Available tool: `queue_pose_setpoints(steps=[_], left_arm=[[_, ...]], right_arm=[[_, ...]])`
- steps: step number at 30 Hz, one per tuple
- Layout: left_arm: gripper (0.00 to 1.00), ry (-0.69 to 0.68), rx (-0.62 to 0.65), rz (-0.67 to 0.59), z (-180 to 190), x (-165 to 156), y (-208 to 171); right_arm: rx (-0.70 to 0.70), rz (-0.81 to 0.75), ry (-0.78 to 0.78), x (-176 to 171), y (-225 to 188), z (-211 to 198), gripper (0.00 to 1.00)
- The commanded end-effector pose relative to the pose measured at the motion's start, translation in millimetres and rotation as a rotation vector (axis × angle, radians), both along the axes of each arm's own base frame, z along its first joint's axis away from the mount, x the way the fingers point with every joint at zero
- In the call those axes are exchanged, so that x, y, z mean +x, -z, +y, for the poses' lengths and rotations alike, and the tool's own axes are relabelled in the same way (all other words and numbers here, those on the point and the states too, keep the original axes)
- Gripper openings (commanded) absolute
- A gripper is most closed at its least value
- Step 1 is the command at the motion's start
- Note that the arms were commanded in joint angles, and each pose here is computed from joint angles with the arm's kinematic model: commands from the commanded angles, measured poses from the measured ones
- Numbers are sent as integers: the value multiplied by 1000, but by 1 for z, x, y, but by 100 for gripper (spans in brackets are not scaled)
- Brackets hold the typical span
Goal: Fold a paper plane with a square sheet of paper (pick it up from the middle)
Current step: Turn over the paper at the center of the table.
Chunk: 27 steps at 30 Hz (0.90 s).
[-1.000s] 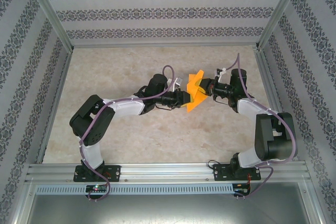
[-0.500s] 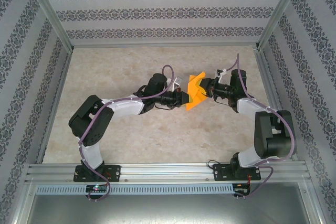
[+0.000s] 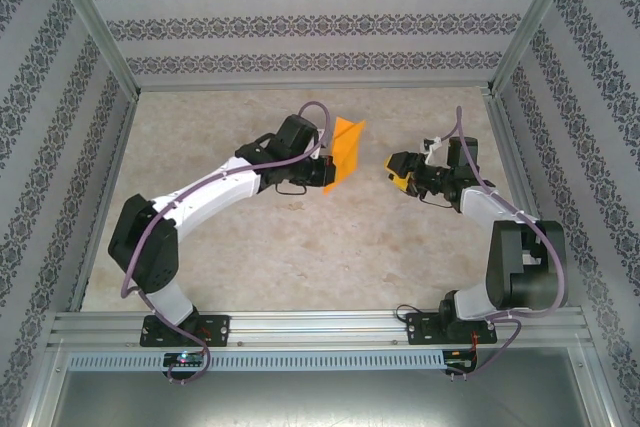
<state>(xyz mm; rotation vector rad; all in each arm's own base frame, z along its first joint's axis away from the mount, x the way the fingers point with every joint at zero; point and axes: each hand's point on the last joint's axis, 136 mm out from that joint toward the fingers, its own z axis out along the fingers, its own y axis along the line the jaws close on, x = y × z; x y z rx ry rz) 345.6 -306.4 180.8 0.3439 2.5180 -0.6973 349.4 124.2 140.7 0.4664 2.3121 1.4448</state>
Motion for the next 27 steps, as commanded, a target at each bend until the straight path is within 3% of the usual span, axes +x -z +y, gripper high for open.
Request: queue_pose_setpoints(steps=[1, 5, 10, 27], left_arm=[[6, -19, 618, -80, 94, -9, 20], [6, -7, 873, -205, 116, -4, 7], [6, 120, 1088, -270, 103, -9, 30], [15, 498, 1123, -375, 6, -59, 133]], right_arm=[[-55, -49, -3, 2, -9, -7, 56], [-50, -66, -16, 3, -17, -6, 59], [-43, -94, -46, 1, -34, -2, 63], [-107, -71, -45, -6, -34, -12, 63]])
